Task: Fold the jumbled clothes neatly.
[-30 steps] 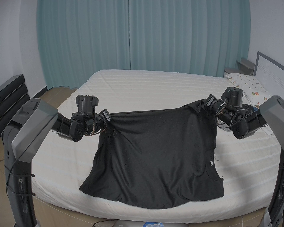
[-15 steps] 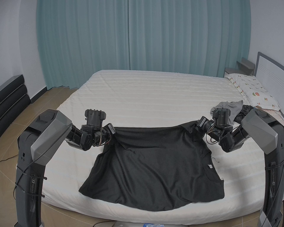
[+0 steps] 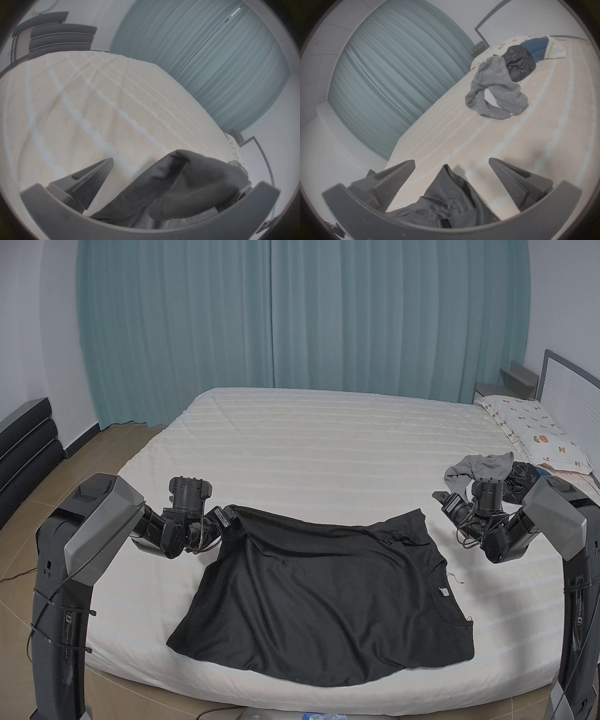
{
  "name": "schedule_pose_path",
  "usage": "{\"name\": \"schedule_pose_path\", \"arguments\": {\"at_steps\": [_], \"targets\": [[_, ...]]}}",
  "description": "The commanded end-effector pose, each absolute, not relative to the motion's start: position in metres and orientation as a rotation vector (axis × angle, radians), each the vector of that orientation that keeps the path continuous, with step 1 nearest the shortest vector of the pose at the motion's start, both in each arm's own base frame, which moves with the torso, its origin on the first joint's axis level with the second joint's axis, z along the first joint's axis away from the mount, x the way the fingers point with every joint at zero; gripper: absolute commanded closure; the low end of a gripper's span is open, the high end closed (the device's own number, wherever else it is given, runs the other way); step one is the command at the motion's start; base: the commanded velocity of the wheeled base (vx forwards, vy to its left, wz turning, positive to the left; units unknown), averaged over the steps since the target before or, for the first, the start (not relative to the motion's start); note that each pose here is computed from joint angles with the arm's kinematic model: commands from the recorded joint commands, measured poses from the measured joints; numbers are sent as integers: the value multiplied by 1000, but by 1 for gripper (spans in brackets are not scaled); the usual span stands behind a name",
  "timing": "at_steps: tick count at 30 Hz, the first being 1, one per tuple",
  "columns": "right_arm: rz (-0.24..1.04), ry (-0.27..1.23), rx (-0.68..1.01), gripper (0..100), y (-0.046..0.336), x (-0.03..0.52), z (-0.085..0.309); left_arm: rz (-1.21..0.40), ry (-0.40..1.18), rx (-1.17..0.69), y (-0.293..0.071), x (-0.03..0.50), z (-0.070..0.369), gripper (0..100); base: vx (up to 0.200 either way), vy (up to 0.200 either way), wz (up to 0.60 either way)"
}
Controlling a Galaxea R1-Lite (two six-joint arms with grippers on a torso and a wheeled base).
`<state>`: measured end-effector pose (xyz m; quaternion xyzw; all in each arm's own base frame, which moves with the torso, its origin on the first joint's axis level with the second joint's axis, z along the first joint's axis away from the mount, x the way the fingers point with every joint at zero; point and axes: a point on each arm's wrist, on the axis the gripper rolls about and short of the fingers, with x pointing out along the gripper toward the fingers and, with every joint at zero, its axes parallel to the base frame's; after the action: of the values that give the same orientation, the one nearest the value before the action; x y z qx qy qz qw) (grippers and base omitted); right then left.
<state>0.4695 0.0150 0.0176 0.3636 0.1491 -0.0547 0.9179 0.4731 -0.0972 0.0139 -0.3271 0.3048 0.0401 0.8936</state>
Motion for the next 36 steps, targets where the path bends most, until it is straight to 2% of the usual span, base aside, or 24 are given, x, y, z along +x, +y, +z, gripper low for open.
{"name": "schedule_pose_path", "arguments": {"at_steps": [1,4,7,9,14,18,26,30,32,36], "targets": [[-99,353,793,0,8,462,15,70,700,-702,-90,459,36,0,0,0,0],[-70,376,816,0,12,458,17,43,768,-729,-82,454,42,0,0,0,0],[-55,417,822,0,18,452,17,-22,882,-839,-64,450,51,0,0,0,0],[-50,428,820,0,22,451,17,-42,901,-888,-57,448,55,0,0,0,0],[-34,461,819,0,30,447,20,-47,931,-918,-46,443,58,0,0,0,0],[-7,503,820,0,38,447,22,-102,1034,-929,-35,430,62,0,0,0,0],[39,551,820,0,66,444,21,-72,1033,-968,-17,412,76,0,0,0,0],[41,593,812,0,75,444,20,-35,1043,-1027,-21,390,86,0,0,0,0],[34,632,813,0,83,447,19,-23,1004,-1120,-28,376,88,0,0,0,0],[22,656,810,0,85,454,11,-6,938,-1171,-29,374,81,0,0,0,0]]}}
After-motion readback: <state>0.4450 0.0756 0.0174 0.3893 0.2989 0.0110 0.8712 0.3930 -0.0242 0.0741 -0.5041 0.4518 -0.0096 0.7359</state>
